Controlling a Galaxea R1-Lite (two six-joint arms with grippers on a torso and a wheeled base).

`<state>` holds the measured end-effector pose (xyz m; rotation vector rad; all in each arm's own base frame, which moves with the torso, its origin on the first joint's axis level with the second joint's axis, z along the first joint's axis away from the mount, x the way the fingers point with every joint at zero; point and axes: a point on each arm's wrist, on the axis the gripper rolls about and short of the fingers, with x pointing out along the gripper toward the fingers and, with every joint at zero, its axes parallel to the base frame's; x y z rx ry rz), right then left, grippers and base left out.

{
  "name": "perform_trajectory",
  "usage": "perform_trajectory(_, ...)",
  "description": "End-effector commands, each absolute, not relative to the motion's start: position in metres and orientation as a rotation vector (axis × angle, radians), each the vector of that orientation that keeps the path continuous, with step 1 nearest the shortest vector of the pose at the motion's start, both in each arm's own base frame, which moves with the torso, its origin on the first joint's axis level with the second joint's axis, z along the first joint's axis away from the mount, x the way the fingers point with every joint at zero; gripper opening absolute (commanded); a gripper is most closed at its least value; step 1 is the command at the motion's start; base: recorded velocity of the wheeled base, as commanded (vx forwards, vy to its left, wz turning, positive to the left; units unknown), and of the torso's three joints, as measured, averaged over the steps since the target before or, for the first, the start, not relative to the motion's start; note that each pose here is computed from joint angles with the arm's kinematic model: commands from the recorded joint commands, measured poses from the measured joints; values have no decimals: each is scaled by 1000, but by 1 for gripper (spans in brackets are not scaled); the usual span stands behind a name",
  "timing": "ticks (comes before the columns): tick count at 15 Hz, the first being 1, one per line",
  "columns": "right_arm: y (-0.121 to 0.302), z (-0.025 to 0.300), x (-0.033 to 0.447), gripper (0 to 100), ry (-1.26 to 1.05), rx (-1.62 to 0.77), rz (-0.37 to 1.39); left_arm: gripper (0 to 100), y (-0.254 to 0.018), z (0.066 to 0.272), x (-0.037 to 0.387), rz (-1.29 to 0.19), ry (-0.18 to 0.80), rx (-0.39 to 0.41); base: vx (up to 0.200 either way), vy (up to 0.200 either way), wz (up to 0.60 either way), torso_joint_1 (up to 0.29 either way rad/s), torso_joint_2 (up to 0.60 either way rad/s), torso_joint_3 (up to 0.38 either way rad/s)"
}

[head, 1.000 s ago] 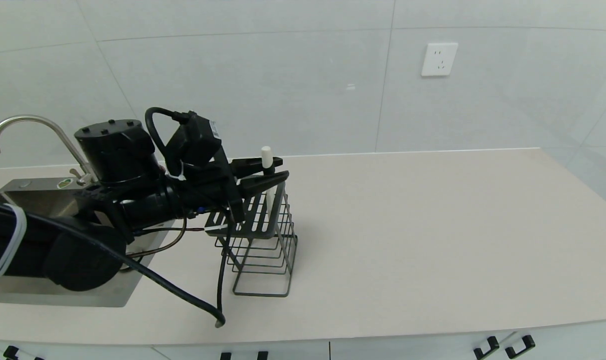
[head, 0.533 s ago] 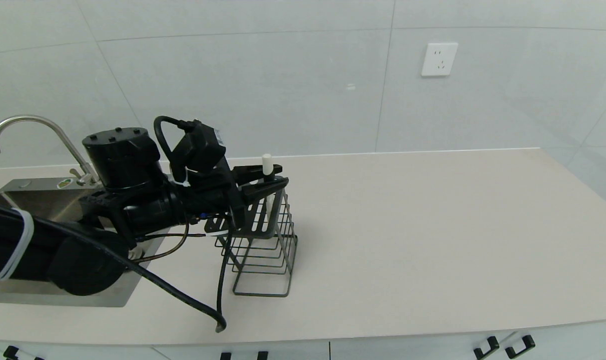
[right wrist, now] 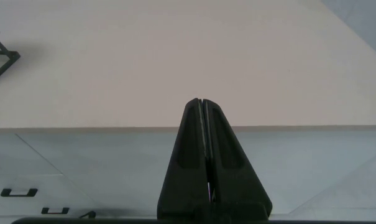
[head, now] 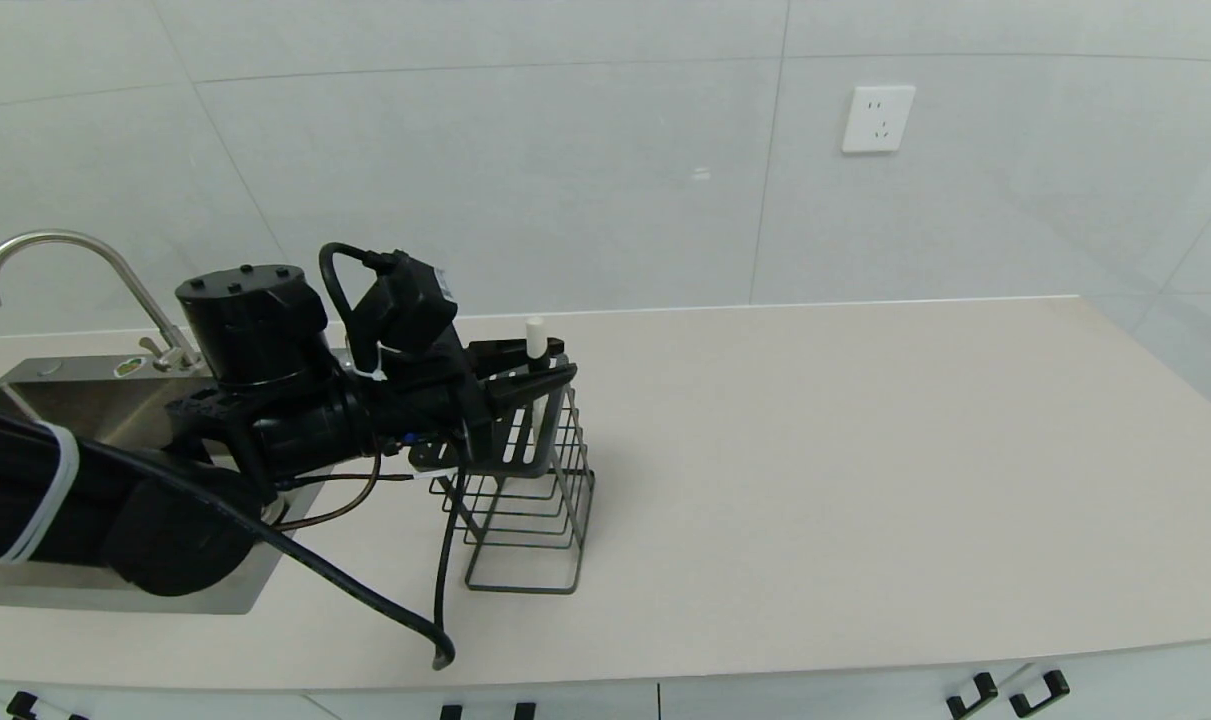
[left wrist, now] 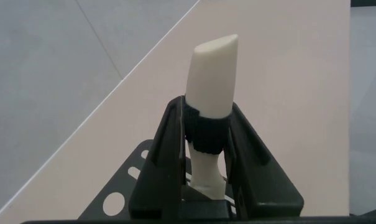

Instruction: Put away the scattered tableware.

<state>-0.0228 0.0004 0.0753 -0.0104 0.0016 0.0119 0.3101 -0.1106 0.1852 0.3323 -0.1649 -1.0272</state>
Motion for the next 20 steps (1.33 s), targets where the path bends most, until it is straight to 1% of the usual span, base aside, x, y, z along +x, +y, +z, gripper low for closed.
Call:
perform_trajectory(1,0,75,-23,0,3,-11,12,0,-111,181,312,-1027,-150,329,0,0,0,0,0,0)
perform_trajectory(7,0,75,-23,0,3,-11,12,0,-111,176,311,-1020,-128,323,0,0,0,0,0,0)
perform_trajectory(8,0,75,-23,0,3,-9,12,100,-110,175,310,-1021,-118,313,0,0,0,0,0,0)
perform_trajectory(9,0,75,-23,0,3,-9,12,100,-110,174,308,-1024,-111,303,0,0,0,0,0,0)
perform_trajectory(12,0,75,-23,0,3,-9,12,100,-110,178,308,-1020,-142,310,0,0,0,0,0,0)
perform_trajectory(15,0,75,-23,0,3,-8,12,100,-106,190,294,-1014,-178,320,0,0,0,0,0,0)
perform_trajectory(17,0,75,-23,0,3,-5,12,100,-101,194,279,-1013,-185,322,0,0,0,0,0,0)
perform_trajectory(18,0,75,-23,0,3,-3,12,100,-94,196,255,-1013,-185,326,0,0,0,0,0,0)
perform_trajectory(20,0,75,-23,0,3,-3,12,100,-83,197,222,-1011,-189,327,0,0,0,0,0,0)
